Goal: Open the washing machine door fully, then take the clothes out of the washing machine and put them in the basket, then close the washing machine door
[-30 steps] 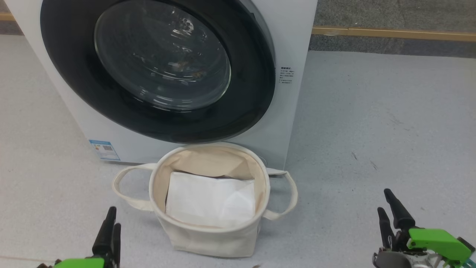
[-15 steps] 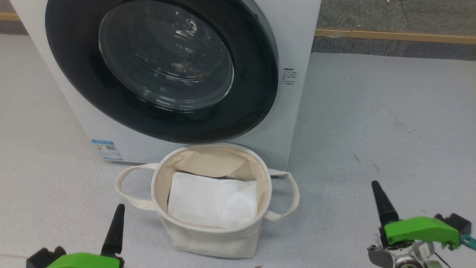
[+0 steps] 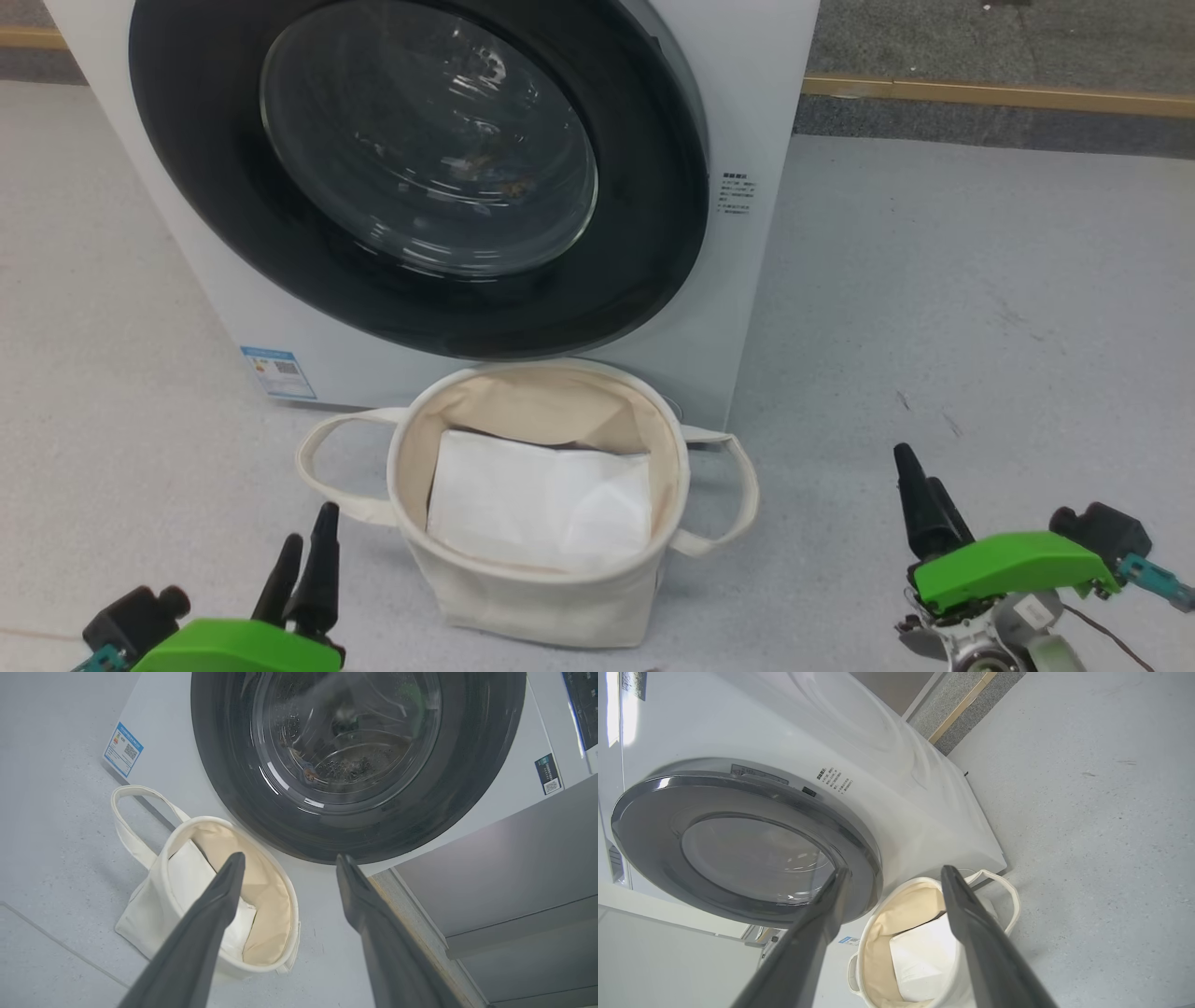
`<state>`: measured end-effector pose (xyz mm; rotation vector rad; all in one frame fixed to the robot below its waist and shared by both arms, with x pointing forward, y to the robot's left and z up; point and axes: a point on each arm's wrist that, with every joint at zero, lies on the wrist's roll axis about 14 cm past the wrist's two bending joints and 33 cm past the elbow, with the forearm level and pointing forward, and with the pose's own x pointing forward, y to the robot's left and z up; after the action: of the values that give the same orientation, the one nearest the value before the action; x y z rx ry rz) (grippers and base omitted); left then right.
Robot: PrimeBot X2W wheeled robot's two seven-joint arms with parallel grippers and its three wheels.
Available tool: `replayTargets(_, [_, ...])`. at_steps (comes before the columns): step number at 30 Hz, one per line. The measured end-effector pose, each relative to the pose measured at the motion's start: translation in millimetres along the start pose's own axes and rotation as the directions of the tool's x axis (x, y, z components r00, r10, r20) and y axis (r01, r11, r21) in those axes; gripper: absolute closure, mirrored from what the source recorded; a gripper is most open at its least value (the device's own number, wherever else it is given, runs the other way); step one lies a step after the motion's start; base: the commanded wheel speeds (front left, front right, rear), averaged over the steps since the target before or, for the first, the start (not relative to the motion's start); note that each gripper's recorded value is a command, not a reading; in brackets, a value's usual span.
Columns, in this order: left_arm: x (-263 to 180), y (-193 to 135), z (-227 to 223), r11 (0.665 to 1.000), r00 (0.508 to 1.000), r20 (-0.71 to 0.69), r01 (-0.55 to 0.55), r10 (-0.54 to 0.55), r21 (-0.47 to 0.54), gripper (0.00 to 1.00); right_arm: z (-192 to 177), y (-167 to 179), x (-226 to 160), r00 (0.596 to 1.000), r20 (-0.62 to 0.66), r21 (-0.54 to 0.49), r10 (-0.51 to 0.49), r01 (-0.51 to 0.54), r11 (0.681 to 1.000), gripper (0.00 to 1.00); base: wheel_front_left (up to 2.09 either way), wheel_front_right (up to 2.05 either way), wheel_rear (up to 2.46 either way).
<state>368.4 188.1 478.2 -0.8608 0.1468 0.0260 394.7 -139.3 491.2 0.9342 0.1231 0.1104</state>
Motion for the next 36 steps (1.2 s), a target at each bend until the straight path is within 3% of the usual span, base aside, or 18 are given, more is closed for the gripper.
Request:
replayTargets(12, [-2.7, -6.5, 7.2, 0.987, 0.999, 0.025, 0.027, -0.031, 0.16, 0.0, -6.2, 13.2, 1.6, 0.999, -0.015, -0.135, 0.045, -0.047, 0.99, 0.0, 0.0, 0.0, 0.0])
replayTargets(20, [-2.4, -13.4, 16.3, 0.964, 0.997, 0.052, 0.049, -0.064, 0.261, 0.0, -5.9, 28.6, 6.4, 0.995, -0.015, -0.237, 0.095, -0.096, 0.967, 0.0, 0.0, 0.0, 0.0])
replayTargets(36, [-4.4, -23.0, 24.0, 0.881, 0.99, 0.076, 0.073, -0.122, 0.468, 0.0, -12.1, 34.6, 9.6, 0.992, -0.047, -0.44, 0.121, -0.129, 0.889, 0.0, 0.0, 0.0, 0.0])
